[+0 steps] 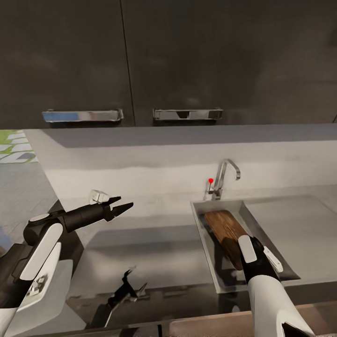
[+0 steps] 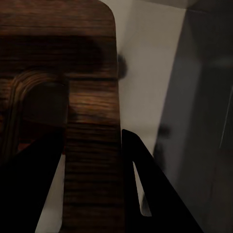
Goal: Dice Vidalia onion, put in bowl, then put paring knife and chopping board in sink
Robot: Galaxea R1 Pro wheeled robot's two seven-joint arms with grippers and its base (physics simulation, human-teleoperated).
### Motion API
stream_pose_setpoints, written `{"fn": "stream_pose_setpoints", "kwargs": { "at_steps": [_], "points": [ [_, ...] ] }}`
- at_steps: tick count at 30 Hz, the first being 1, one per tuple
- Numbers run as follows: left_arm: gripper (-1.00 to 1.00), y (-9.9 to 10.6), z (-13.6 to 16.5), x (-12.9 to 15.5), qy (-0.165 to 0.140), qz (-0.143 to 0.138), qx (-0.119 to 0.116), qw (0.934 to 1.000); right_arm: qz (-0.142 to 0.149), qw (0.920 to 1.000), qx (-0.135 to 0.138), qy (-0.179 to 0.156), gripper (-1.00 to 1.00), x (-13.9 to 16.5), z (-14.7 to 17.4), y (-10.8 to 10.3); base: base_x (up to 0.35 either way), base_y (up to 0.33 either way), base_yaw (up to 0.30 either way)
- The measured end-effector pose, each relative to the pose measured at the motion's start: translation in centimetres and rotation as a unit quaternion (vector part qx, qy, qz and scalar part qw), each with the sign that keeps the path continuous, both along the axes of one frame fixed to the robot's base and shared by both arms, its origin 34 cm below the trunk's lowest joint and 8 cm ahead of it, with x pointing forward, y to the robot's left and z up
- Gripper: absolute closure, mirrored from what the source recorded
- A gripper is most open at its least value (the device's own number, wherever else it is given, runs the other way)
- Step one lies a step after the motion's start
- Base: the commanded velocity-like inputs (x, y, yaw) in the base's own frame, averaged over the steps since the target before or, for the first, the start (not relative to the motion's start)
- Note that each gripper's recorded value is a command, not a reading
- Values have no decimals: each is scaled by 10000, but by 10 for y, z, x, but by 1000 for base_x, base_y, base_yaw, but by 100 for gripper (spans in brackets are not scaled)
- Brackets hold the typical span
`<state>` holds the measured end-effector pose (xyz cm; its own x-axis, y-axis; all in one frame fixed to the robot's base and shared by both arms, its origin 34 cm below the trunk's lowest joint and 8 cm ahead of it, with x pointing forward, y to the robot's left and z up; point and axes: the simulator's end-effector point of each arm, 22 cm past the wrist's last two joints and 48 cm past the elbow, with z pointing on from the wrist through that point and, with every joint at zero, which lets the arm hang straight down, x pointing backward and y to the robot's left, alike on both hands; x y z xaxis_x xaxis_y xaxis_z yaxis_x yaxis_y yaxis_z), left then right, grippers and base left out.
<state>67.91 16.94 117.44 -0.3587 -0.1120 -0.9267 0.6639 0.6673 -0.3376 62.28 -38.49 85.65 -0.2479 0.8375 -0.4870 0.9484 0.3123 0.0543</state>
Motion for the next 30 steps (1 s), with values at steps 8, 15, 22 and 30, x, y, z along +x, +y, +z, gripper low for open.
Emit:
{"fn": "stream_pose_setpoints", "kwargs": {
  "at_steps": [8,15,22,30],
  "points": [
    [-100,0,-7,2,64,-1,0,10000,-4,10000,4,67,100,-2,-7,0,55,0,0],
    [-100,-2,-15,3,132,-28,8,9999,-6,9999,2,125,100,-4,-13,0,38,0,0],
    [-100,-4,-23,4,198,-47,14,9998,-4,9998,1,184,100,-6,-18,0,3,0,0],
    [-100,-4,-26,4,226,-49,15,9997,-2,9998,7,215,100,-7,-21,0,70,0,0]
  ]
}}
